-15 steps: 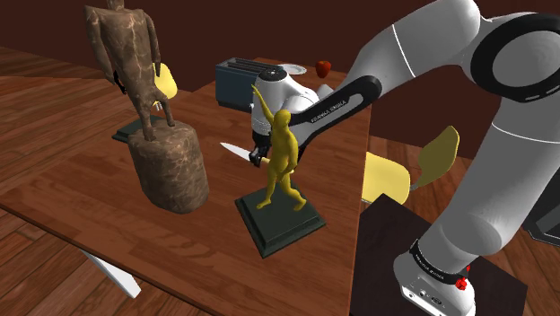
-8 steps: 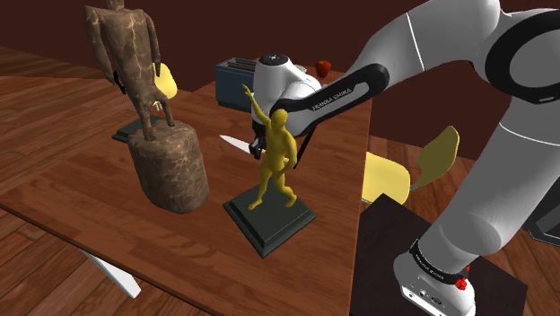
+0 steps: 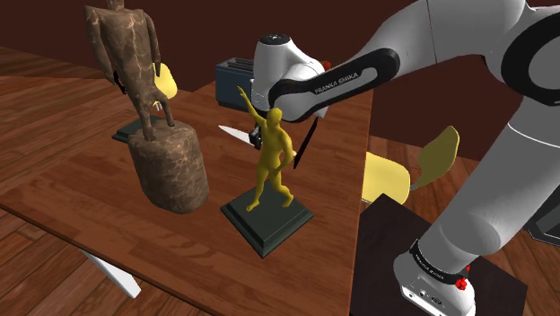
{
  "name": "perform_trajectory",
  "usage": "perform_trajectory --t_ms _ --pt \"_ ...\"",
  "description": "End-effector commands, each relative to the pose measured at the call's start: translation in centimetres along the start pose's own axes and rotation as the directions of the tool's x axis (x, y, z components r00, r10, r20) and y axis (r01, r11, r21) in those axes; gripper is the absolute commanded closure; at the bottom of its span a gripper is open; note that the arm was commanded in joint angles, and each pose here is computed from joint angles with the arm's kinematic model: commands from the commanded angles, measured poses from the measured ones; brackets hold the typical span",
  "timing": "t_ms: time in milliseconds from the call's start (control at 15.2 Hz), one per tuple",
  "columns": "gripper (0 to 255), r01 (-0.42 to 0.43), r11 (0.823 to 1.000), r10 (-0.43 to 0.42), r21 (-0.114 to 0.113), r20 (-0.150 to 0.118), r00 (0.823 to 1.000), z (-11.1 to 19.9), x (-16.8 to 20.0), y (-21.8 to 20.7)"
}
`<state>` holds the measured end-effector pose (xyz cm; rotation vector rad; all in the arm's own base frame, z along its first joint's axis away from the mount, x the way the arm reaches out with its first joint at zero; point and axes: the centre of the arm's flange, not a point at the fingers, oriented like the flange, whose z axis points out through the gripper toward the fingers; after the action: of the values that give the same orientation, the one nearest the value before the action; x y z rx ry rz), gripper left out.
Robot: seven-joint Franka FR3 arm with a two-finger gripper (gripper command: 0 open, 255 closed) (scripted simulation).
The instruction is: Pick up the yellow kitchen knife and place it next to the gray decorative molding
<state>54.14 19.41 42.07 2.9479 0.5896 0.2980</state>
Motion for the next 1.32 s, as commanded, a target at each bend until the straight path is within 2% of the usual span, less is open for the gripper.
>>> perform_trajectory --t_ms 0,198,1254 --pt "255 0.000 1.000 0.000 0.000 0.000 1.000 -1.1 0.2 0.2" --pt "255 0.000 1.000 0.000 0.000 0.000 1.000 -2.6 0.5 0.4" --pt "255 0.000 1.000 0.000 0.000 0.000 1.000 -1.6 -10.4 18.5"
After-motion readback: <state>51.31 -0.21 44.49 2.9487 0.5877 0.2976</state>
